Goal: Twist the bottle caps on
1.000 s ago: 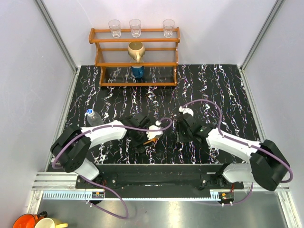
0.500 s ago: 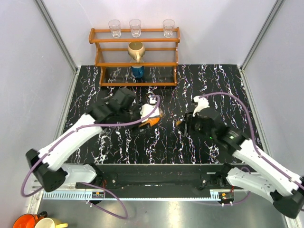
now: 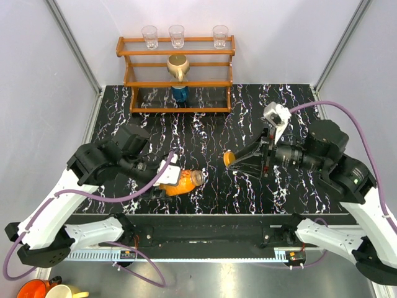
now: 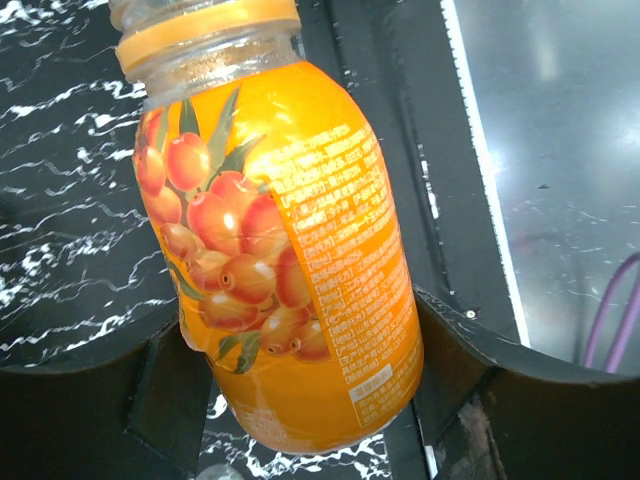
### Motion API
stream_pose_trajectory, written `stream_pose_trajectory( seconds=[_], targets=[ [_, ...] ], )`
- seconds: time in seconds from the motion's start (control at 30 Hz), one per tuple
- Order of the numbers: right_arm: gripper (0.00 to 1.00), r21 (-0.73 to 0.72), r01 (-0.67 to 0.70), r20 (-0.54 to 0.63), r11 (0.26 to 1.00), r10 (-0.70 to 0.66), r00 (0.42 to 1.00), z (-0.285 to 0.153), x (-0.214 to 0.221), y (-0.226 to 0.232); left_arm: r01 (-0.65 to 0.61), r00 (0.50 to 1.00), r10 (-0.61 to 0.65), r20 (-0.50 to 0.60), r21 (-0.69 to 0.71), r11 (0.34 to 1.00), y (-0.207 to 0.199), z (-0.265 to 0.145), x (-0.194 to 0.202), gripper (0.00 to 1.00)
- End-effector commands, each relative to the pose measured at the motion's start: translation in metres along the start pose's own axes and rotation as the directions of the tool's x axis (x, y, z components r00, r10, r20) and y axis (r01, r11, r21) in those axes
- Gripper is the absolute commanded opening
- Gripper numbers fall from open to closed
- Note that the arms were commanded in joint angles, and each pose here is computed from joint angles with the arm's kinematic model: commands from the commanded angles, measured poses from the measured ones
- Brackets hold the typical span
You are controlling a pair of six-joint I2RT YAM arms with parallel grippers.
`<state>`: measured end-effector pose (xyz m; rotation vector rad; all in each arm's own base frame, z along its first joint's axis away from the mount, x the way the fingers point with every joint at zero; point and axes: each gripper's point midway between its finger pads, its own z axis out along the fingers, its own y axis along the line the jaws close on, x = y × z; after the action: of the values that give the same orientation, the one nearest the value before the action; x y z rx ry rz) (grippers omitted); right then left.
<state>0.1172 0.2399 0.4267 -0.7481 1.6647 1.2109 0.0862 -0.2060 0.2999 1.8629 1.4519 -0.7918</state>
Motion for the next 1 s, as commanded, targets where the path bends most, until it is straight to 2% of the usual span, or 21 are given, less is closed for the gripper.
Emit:
stream_pose_trajectory(
  seconds=[0.0, 0.2, 0.43, 0.5, 0.77, 0.97],
  targets=[
    [0.41, -0.189, -0.003, -0.16, 0.982, -0.027, 0.987, -0.001, 0.019, 0.028, -0.09, 0.989, 0.076, 0.124, 0.109, 0.99, -0.023, -0.006, -0.025, 0.41],
    [0.4, -0.236, 0.066, -0.183, 0.97, -0.111, 0.977, 0.003, 0.014, 0.03, -0.124, 0.981, 0.098, 0.166, 0.15, 0.981, -0.027, -0.011, -0.041, 0.4],
    [0.39, -0.235, 0.103, -0.192, 0.967, -0.149, 0.97, 0.014, 0.005, 0.025, -0.077, 0.982, 0.057, 0.178, 0.112, 0.991, 0.001, 0.001, -0.057, 0.41],
    [0.39, -0.241, 0.123, -0.175, 0.963, -0.167, 0.97, 0.014, 0.0, 0.027, -0.071, 0.981, 0.053, 0.189, 0.089, 0.993, 0.011, 0.004, -0.062, 0.38],
    [0.38, -0.238, 0.14, -0.111, 0.961, -0.17, 0.979, 0.018, -0.009, 0.03, -0.02, 0.968, 0.014, 0.25, 0.021, 1.0, 0.036, -0.001, -0.089, 0.34],
    [0.38, -0.249, 0.125, -0.114, 0.961, -0.157, 0.981, 0.022, -0.003, 0.029, -0.009, 0.961, -0.002, 0.278, 0.04, 0.999, 0.036, -0.003, -0.096, 0.34]
  ],
)
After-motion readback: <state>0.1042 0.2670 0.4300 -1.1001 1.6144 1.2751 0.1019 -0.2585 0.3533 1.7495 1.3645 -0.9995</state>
